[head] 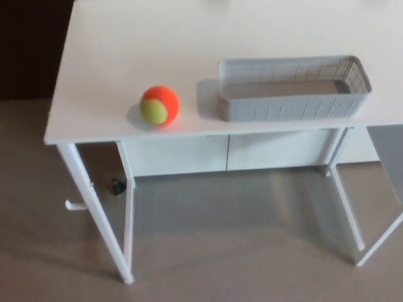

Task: The robot walk towards a table in front and uses its left hand to pickup a tennis ball on the left side and put it in a container on the right hand side

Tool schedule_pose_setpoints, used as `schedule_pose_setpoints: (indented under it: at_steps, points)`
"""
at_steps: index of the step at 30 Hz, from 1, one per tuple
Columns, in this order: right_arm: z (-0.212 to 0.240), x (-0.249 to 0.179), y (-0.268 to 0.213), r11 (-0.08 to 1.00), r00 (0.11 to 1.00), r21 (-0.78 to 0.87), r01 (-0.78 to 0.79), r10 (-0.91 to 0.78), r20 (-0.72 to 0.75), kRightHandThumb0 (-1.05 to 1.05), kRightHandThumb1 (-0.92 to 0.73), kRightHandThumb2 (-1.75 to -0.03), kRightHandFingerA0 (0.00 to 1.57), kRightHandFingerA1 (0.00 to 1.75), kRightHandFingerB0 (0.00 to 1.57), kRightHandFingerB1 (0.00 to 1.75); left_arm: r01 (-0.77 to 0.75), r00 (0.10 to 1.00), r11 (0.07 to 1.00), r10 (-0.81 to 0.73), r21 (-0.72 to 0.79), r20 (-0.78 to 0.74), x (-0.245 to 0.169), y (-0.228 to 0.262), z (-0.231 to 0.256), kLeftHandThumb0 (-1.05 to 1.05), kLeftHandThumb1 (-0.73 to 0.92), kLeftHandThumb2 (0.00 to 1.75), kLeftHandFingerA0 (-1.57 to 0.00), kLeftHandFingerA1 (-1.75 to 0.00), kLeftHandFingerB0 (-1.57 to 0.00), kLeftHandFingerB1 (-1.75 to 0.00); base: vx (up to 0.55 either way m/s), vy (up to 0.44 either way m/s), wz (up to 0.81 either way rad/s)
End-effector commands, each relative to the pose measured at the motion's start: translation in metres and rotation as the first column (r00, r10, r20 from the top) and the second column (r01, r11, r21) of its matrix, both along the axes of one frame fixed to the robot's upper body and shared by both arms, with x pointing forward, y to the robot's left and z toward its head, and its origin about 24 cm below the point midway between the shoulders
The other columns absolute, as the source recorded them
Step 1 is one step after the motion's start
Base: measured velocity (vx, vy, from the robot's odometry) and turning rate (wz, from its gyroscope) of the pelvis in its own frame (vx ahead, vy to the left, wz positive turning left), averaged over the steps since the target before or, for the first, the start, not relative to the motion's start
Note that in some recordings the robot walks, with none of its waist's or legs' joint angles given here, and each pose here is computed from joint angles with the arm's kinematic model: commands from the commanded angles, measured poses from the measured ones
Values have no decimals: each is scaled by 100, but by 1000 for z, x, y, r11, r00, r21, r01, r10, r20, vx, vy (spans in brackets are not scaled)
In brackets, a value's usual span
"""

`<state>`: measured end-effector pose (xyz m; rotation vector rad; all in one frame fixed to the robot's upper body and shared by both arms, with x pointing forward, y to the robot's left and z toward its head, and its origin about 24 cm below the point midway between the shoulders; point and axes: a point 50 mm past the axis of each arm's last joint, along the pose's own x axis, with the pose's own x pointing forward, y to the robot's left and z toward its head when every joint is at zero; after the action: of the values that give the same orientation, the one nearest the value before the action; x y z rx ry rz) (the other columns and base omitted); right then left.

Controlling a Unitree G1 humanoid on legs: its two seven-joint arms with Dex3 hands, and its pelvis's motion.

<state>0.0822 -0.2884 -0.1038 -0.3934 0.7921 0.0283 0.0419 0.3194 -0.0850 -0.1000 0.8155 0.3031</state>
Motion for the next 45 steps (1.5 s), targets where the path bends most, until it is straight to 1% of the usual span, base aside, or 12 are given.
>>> schedule_pose_setpoints:
  at_steps: [1,4,5,8,9,10,11,12,20,33,37,45]
  points:
    - [-2,-2,-5,1000,1000,-5,23,-23,-13,-49,-45,-80,65,62,35,51,6,1000,1000,-6,18,1,1,3,3,4,44,88,-43,-61,-21,-51,224,-211,-7]
    - [-3,-2,-6,1000,1000,-1,24,-24,-7,-49,-45,-81,65,63,37,53,3,1000,1000,-3,19,1,1,3,3,3,44,88,-44,-61,-21,-51,64,-38,0]
    - [-2,-2,-5,1000,1000,1,22,-22,-3,-44,-57,-58,71,52,44,42,7,1000,1000,-7,24,0,1,3,3,3,43,87,-45,-62,-22,-51,0,0,0]
    - [-2,-1,-5,1000,1000,-7,15,-15,-6,-46,-58,-58,71,52,44,41,16,1000,999,-16,31,-1,3,5,3,3,43,87,-43,-61,-22,-51,14,76,-3]
    - [-3,-1,-5,1000,1000,-14,9,-10,-11,-48,-46,-81,65,63,40,53,9,1000,1000,-9,24,2,2,5,2,3,43,87,-43,-61,-21,-50,15,179,-5]
    - [-3,-1,-5,1000,1000,-17,7,-7,-12,-48,-46,-81,65,63,40,53,6,1000,1000,-6,21,4,2,5,2,3,43,87,-43,-61,-21,-50,104,241,-16]
    - [-3,-1,-5,1000,1000,-11,13,-13,-12,-42,-58,-58,72,52,44,41,5,1000,1000,-5,22,4,3,5,2,4,43,88,-45,-62,-21,-51,111,269,-25]
    - [-2,-1,-5,1000,1000,-4,20,-20,-11,-42,-57,-57,72,52,44,41,6,1000,1000,-6,24,4,3,5,2,3,43,88,-46,-62,-21,-51,130,382,20]
    - [-3,-3,-4,1000,1000,-11,19,-19,-16,-43,-59,-58,71,52,44,41,6,1000,1000,-6,29,-3,2,7,2,3,43,87,-45,-61,-22,-51,124,139,-9]
    - [-3,-2,-3,999,999,9,34,-34,-18,-43,-59,-58,71,53,44,41,13,1000,1000,-14,23,15,4,6,5,4,44,88,-44,-62,-21,-51,135,-161,8]
    - [-6,-3,-4,1000,999,-7,30,-30,-26,-45,-59,-58,71,53,45,41,17,1000,1000,-17,27,5,3,6,5,3,44,88,-46,-63,-20,-51,117,-45,-10]
    - [-3,-2,-2,1000,1000,-11,23,-23,-12,-43,-58,-58,71,52,45,41,24,1000,999,-24,34,6,4,7,4,3,43,87,-44,-61,-20,-50,149,183,-6]
